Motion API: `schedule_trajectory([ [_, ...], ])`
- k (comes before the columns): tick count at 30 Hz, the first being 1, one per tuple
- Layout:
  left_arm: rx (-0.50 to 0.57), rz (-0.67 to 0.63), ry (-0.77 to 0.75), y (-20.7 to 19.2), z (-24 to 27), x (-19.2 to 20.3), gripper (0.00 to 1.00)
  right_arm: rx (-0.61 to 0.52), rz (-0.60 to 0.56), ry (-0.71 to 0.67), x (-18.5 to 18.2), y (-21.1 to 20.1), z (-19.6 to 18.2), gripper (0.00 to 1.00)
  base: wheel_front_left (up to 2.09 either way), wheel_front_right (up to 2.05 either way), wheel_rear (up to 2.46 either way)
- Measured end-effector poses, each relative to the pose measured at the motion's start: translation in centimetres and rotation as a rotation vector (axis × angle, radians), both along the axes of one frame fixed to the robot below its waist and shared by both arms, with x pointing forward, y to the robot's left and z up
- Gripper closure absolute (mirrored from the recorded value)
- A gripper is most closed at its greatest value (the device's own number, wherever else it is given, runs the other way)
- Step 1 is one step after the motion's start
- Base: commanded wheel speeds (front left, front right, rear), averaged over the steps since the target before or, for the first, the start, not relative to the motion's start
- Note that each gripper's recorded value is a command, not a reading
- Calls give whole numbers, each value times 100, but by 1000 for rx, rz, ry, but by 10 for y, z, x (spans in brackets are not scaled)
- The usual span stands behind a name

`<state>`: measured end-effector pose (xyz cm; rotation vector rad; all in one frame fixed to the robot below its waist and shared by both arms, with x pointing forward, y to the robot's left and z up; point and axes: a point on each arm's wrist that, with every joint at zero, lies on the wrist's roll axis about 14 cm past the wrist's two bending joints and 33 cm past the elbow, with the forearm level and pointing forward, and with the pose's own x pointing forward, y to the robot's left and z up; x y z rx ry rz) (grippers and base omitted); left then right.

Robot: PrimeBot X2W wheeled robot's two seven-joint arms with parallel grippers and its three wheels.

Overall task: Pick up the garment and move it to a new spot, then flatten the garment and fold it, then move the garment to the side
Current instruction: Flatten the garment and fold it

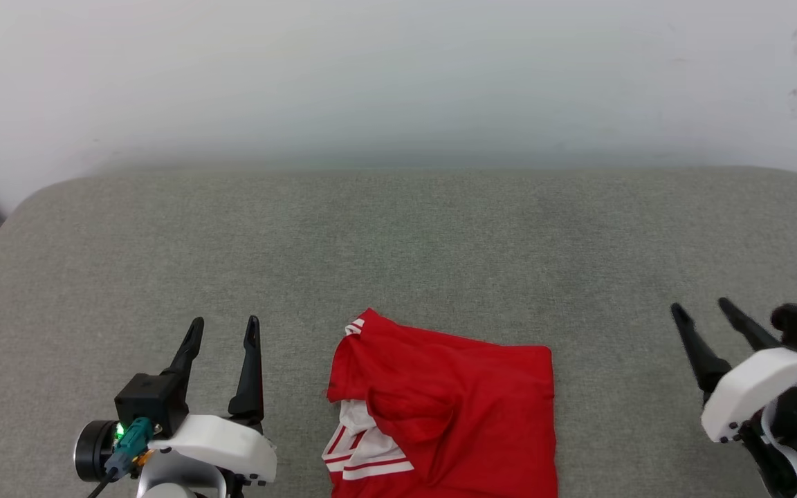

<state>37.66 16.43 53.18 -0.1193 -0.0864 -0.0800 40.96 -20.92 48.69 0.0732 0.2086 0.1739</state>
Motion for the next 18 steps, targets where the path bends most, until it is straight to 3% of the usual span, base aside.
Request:
schedule_trajectory([
  [7,16,4,8,1,-2,0,0,-12,-117,-214,-28,-19,37,0,0,0,0],
  [18,46,9,39,4,-13,-11,0,7,-119,-277,-71,9,58,0,0,0,0],
])
